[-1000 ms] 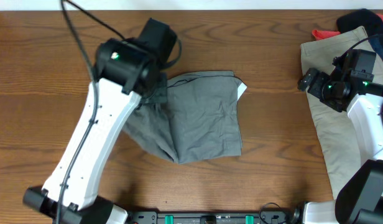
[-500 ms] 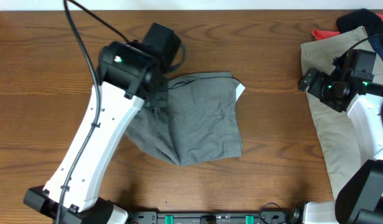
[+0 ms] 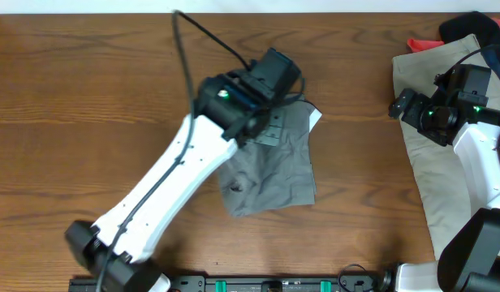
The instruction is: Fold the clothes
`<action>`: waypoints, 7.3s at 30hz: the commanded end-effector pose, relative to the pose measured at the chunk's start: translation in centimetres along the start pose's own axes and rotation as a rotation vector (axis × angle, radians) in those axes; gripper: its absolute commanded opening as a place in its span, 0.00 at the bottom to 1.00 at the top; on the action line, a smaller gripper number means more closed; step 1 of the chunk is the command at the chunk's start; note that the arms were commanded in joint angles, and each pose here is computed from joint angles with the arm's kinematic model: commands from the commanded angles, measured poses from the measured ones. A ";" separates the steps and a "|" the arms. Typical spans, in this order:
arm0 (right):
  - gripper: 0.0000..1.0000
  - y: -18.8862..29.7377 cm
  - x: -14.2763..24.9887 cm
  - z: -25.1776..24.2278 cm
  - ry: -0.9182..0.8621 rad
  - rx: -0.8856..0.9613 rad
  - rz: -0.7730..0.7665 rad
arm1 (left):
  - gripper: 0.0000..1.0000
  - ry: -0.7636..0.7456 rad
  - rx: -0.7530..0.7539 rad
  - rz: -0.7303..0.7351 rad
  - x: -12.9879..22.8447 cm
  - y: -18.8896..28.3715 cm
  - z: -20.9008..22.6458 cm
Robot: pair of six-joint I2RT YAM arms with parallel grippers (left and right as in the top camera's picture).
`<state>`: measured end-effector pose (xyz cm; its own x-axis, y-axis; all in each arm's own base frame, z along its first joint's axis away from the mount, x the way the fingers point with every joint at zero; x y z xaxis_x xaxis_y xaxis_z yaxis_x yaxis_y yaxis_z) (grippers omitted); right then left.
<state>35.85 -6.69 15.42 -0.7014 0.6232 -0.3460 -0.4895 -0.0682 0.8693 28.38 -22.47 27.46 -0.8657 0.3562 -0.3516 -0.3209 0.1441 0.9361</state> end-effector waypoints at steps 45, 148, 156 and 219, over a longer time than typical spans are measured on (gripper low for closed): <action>0.99 0.2 -0.4 0.1 0.017 -0.003 -0.008 | 0.57 -0.018 0.070 0.117 0.4 -6.9 -3.7; 0.99 0.2 -0.3 0.1 0.019 -0.003 -0.007 | 0.77 0.035 0.550 -0.393 -4.0 -14.6 -6.2; 0.99 0.2 -0.3 0.1 0.019 -0.003 -0.007 | 0.98 0.094 0.430 -0.322 -0.5 -6.2 -0.6; 0.99 0.2 -0.3 0.1 0.019 -0.003 -0.007 | 0.06 0.735 0.293 -0.122 6.2 -20.9 19.2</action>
<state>35.85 -6.70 15.40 -0.7017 0.6230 -0.3457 -0.4888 -0.0680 0.8697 35.76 -9.12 5.88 -0.9448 -0.2204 -0.2424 -0.3241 0.5205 0.7900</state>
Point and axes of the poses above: each gripper's point midway between its finger pads, its own y axis back along the fingers, its own z axis along the line the jaws close on, x = y × z, the point moved 5 cm from there along y, back along the fingers, and after that the axes turned 8 degrees about -y, right-handed, at the moved point
